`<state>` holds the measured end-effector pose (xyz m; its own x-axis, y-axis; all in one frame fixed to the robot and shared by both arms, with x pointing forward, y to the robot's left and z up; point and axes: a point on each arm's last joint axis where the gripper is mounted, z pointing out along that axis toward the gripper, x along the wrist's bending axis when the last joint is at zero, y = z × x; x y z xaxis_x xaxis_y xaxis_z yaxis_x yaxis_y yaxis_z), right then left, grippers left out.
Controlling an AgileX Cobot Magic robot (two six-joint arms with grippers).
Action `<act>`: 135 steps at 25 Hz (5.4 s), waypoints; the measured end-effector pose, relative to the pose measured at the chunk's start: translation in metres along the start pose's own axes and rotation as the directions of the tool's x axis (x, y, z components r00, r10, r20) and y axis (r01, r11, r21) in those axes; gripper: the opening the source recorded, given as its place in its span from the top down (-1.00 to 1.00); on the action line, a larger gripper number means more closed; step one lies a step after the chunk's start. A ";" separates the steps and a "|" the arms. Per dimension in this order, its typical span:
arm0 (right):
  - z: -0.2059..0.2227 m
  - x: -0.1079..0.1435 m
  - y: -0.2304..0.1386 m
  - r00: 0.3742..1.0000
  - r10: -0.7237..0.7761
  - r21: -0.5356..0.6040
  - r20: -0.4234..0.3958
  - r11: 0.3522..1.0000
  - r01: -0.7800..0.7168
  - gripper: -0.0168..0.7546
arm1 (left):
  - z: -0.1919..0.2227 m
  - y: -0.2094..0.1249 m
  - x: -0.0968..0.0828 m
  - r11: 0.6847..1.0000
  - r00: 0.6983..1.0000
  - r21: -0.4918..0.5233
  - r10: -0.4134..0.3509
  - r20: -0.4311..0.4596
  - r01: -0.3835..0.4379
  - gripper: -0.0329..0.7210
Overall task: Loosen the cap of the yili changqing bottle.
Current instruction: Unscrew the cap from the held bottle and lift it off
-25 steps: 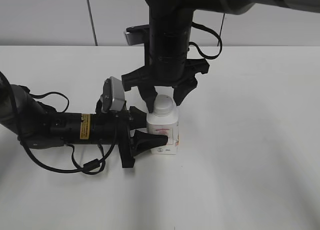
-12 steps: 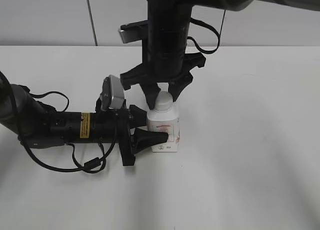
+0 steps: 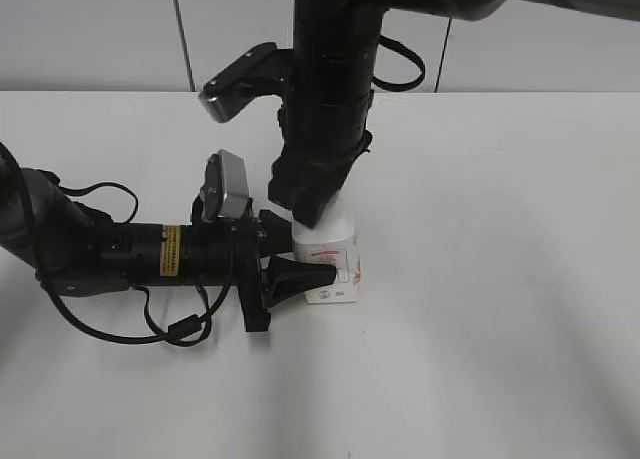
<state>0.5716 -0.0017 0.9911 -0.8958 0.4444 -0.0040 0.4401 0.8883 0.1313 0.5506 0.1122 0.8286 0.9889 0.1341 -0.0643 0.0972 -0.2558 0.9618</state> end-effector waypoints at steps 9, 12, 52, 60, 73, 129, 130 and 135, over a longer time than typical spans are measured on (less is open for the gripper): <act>0.000 0.001 0.000 0.943 -0.332 -0.005 -0.005 0.943 0.332 -0.07 | 0.000 0.000 0.000 1.000 1.000 0.004 0.002 0.000 -0.002 0.01; 0.000 0.001 0.000 0.930 -0.368 -0.005 -0.005 0.930 0.368 -0.07 | 0.000 0.000 0.000 1.000 1.000 0.004 0.002 0.000 -0.002 0.01; -0.044 0.006 -0.004 0.739 0.671 -0.085 -0.059 0.735 -0.673 -0.54 | 0.000 -0.002 0.000 1.000 1.000 0.017 0.002 0.000 -0.002 0.03; -0.014 0.002 -0.004 0.723 0.690 -0.025 -0.011 0.723 -0.690 -0.54 | 0.000 -0.002 0.000 1.000 1.000 0.018 0.002 0.001 -0.002 0.03; 0.001 0.000 -0.003 0.721 0.693 0.002 0.009 0.721 -0.693 -0.32 | 0.000 -0.002 0.000 1.000 1.000 0.018 0.002 0.001 -0.002 0.03; -0.033 0.004 -0.005 0.870 -0.489 -0.048 0.055 0.869 0.492 -0.05 | 0.000 -0.002 0.000 1.000 1.000 0.019 0.002 0.001 -0.002 0.04; -0.037 0.005 -0.005 0.879 -0.472 -0.055 0.061 0.878 0.476 -0.05 | 0.000 -0.002 0.000 1.000 1.000 0.019 0.002 0.001 -0.002 0.04; -0.061 0.007 -0.008 0.958 -0.274 -0.107 0.086 0.953 0.282 -0.05 | 0.000 -0.002 0.000 1.000 1.000 0.019 0.002 0.001 -0.002 0.04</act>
<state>0.5582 -0.0130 1.0500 -0.9734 0.1923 -0.1246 0.1602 0.9599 0.2302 0.5503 0.1127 0.8267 0.9892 0.1328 -0.0623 0.0971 -0.2739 0.9569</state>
